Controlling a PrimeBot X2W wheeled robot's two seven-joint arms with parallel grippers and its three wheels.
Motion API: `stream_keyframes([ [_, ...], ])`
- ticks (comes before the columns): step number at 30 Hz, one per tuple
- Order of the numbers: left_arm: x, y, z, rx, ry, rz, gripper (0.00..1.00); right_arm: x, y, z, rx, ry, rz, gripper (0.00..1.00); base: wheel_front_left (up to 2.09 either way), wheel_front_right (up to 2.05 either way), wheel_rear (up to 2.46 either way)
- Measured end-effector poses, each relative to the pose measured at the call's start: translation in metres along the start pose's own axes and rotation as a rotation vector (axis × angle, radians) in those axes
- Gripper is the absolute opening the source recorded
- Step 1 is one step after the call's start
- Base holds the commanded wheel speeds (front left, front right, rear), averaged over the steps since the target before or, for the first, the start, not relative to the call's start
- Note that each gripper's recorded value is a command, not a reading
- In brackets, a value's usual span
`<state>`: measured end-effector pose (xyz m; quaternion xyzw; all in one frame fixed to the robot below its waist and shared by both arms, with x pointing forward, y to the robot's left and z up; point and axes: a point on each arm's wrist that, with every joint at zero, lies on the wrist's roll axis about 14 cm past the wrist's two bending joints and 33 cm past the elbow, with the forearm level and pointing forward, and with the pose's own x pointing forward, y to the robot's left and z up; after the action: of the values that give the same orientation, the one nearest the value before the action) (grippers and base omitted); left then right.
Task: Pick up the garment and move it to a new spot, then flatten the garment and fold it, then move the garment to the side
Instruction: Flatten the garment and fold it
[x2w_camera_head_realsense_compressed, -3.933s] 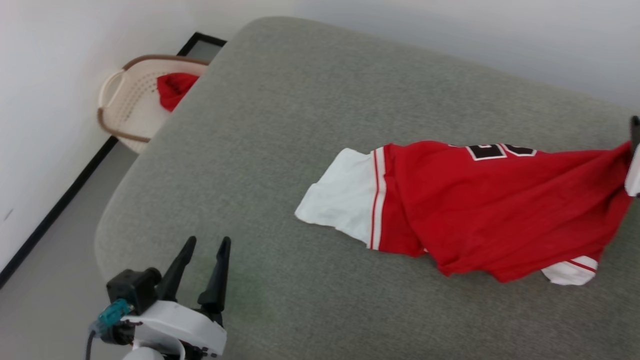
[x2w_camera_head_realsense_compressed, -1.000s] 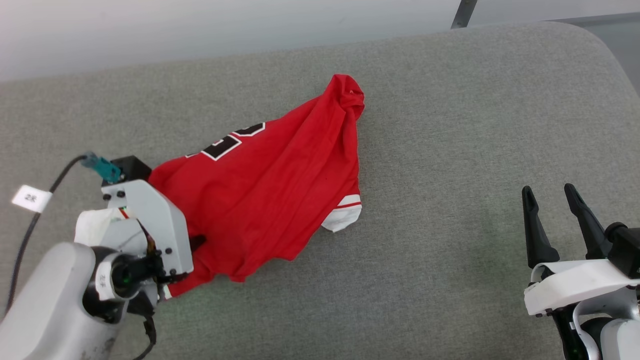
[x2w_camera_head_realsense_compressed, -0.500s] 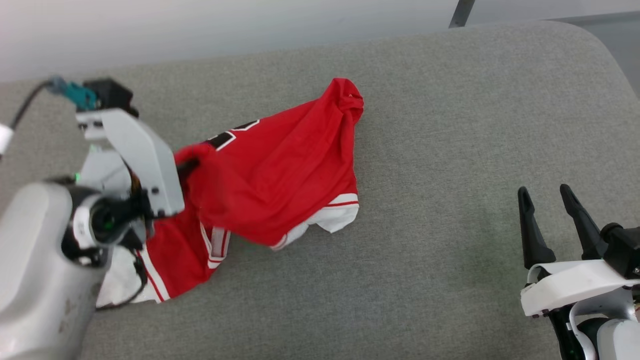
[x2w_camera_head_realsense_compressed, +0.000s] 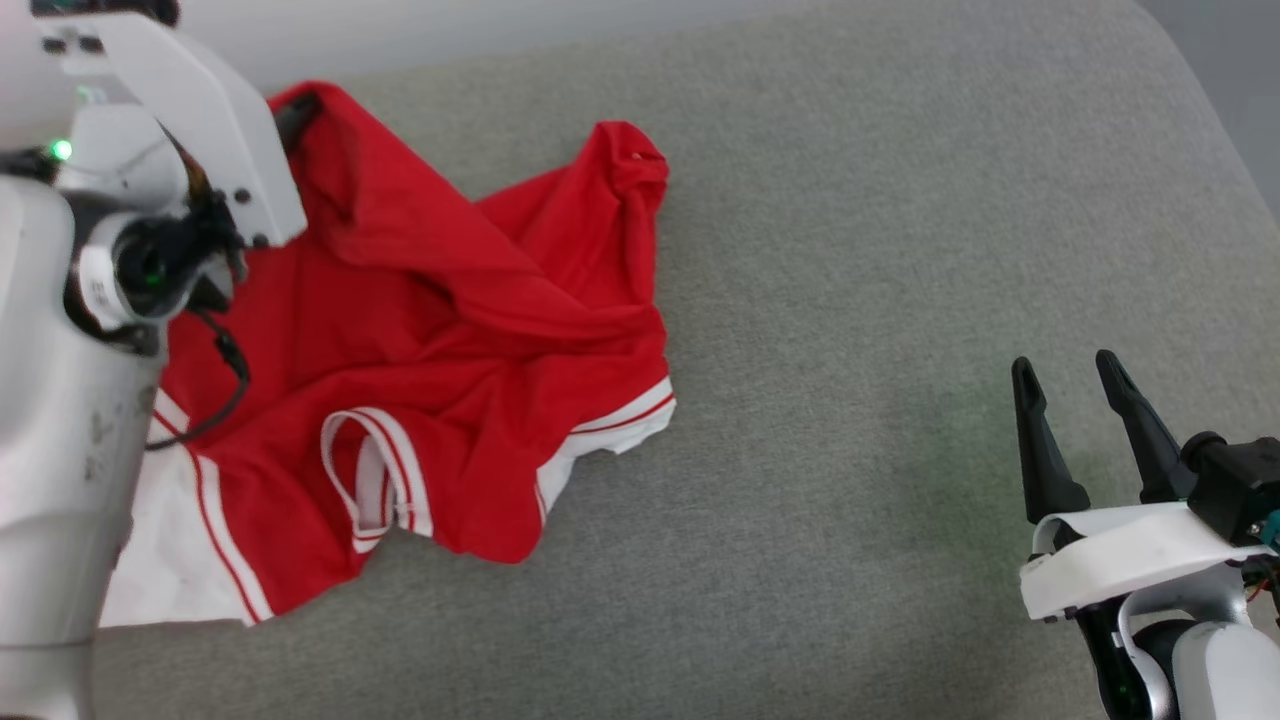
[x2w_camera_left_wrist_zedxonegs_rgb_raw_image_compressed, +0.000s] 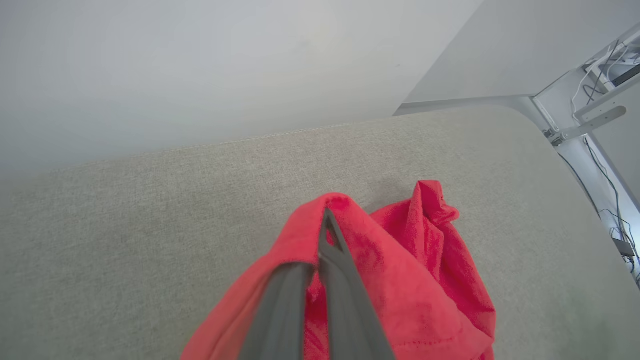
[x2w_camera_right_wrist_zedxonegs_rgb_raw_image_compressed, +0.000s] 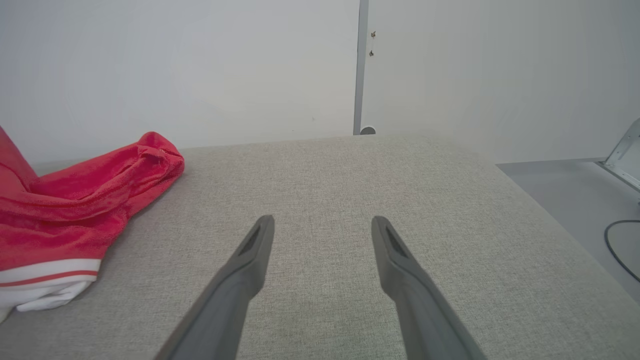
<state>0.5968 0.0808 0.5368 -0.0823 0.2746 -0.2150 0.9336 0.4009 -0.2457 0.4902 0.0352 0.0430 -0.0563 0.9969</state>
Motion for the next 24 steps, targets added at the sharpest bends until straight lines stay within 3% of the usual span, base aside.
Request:
stream_keyframes([
  [5,0.031,0.021,-0.018,-0.021,0.040,0.041,0.00,0.004,-0.003,-0.007,0.002,0.014,-0.010,1.00,0.00,0.00,0.00],
  [8,0.047,0.031,-0.036,-0.053,0.077,0.060,0.09,0.004,-0.006,-0.014,-0.001,0.031,-0.022,1.00,0.00,0.00,0.00],
  [10,0.056,0.037,-0.049,-0.070,0.104,0.070,0.47,0.006,-0.008,-0.017,-0.001,0.036,-0.026,1.00,0.00,0.00,0.00],
  [12,0.062,0.039,-0.058,-0.096,0.118,0.068,0.98,0.006,-0.007,-0.021,0.000,0.048,-0.024,1.00,0.00,0.00,0.00],
  [24,0.030,0.048,-0.045,-0.017,0.021,0.077,1.00,0.013,0.021,-0.018,-0.016,0.073,0.085,1.00,0.00,0.00,0.00],
])
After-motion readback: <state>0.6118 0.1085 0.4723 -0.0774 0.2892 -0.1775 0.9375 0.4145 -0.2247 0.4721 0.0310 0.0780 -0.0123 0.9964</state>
